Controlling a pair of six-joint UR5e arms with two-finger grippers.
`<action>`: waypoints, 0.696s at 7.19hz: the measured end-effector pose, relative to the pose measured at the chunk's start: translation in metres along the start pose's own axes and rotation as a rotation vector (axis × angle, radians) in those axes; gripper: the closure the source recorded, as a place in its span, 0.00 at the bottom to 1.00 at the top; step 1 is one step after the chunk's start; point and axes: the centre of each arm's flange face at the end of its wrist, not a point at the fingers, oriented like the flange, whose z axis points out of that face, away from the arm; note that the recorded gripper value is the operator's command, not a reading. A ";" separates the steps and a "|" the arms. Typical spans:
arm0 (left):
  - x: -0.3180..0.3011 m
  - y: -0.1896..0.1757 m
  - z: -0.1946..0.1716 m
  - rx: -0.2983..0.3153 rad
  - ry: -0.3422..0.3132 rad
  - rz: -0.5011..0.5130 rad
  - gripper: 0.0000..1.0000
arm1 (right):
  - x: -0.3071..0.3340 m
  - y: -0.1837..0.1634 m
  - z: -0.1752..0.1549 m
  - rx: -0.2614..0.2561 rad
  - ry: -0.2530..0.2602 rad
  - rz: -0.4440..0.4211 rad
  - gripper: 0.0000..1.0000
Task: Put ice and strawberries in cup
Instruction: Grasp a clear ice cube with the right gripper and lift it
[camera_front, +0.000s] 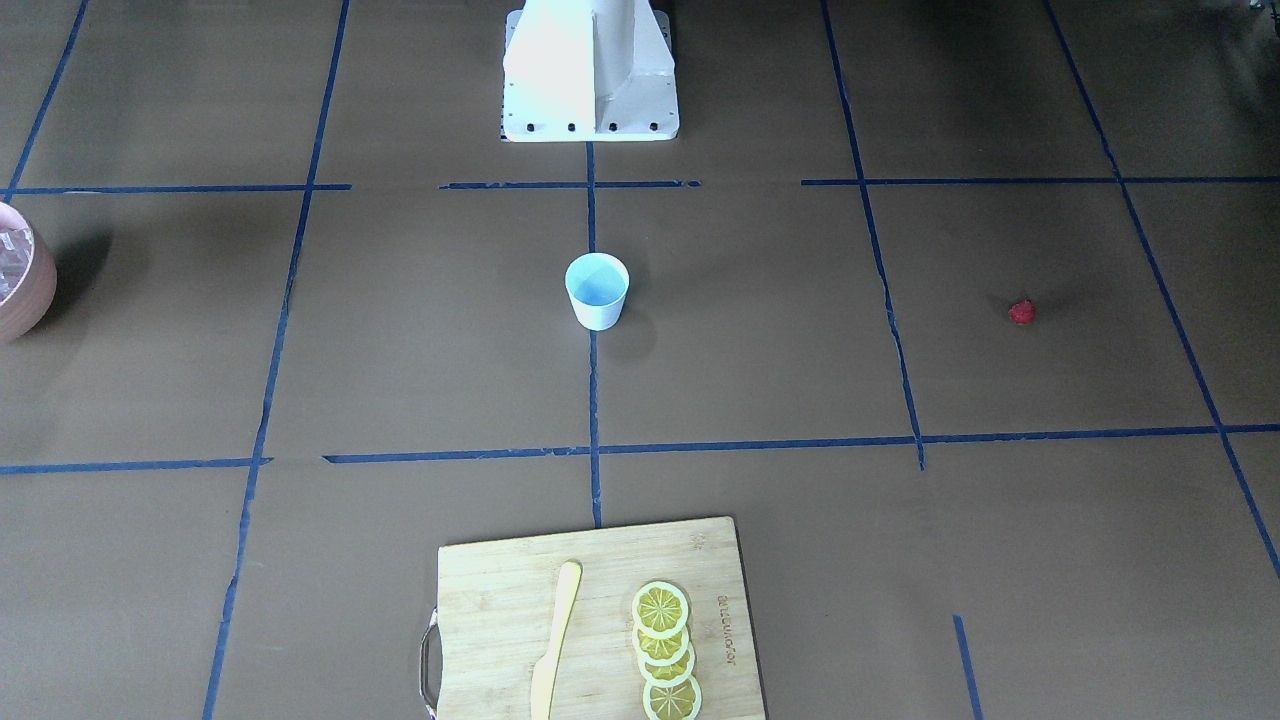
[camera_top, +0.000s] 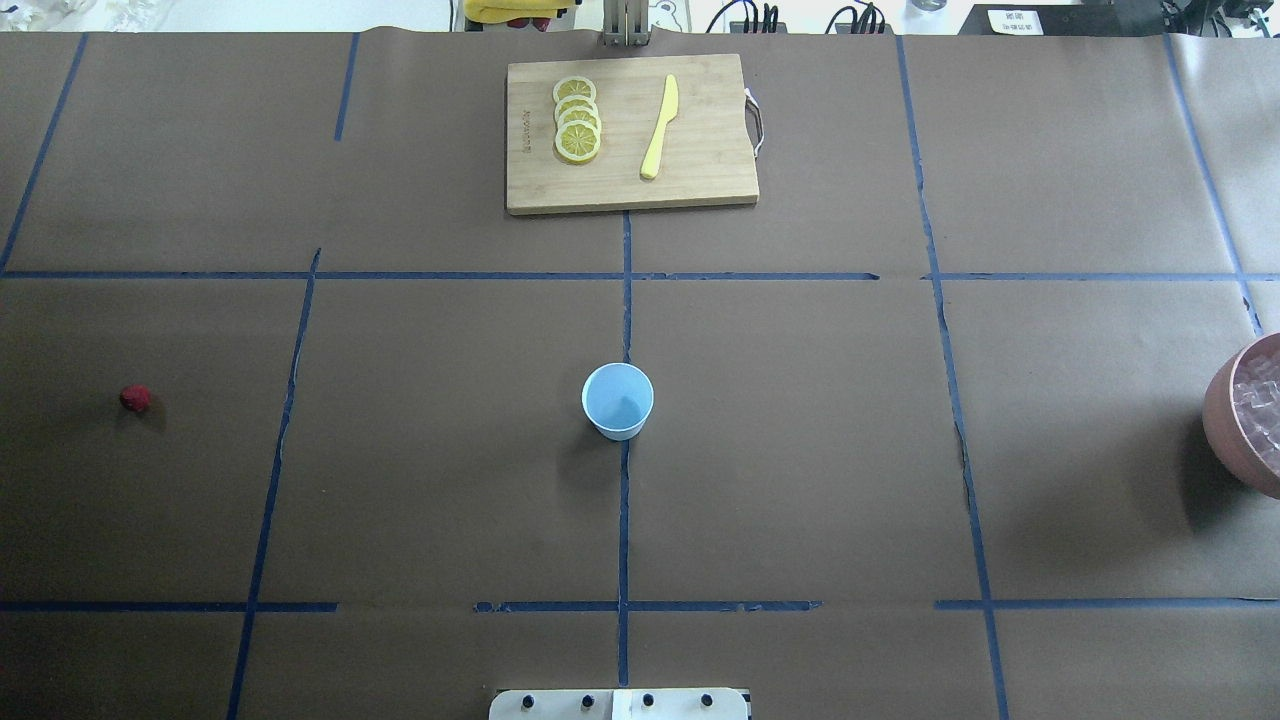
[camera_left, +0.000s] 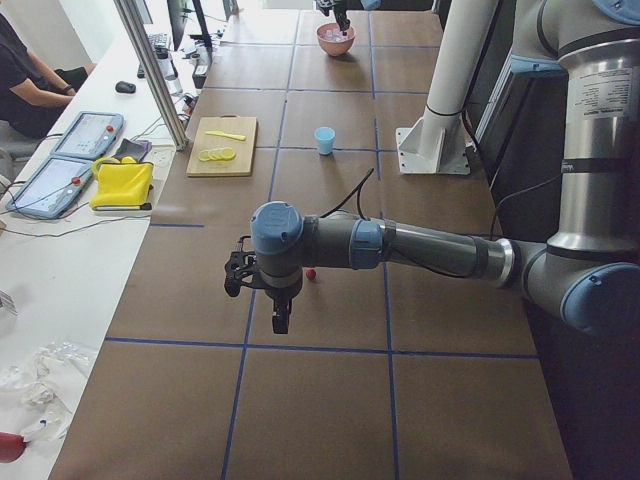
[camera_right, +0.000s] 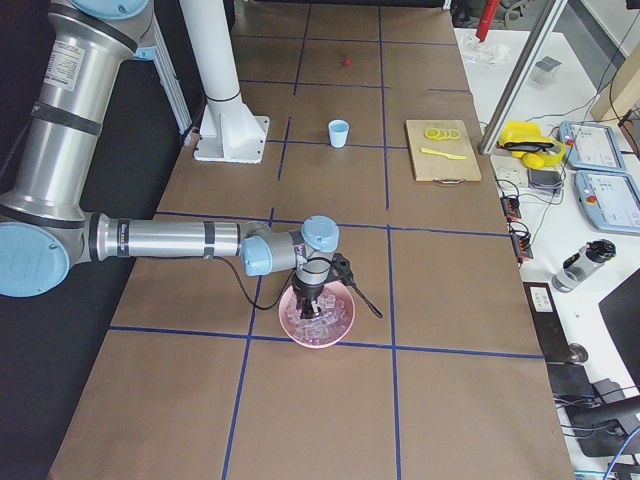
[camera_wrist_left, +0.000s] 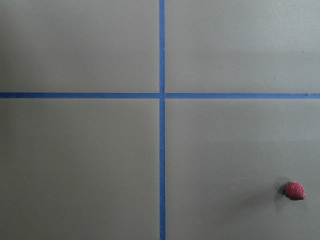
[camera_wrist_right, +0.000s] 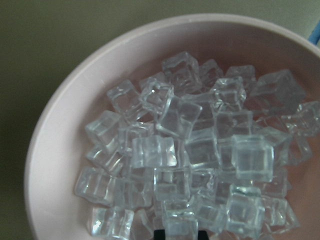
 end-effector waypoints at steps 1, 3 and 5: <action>0.005 0.003 -0.005 0.009 0.000 -0.016 0.00 | -0.003 -0.001 -0.005 0.009 0.001 -0.017 1.00; 0.011 0.010 -0.010 0.018 0.000 -0.028 0.00 | -0.019 -0.007 -0.045 0.042 0.002 -0.013 1.00; 0.011 0.012 -0.010 0.018 -0.001 -0.032 0.00 | -0.046 -0.027 -0.117 0.096 -0.002 0.020 1.00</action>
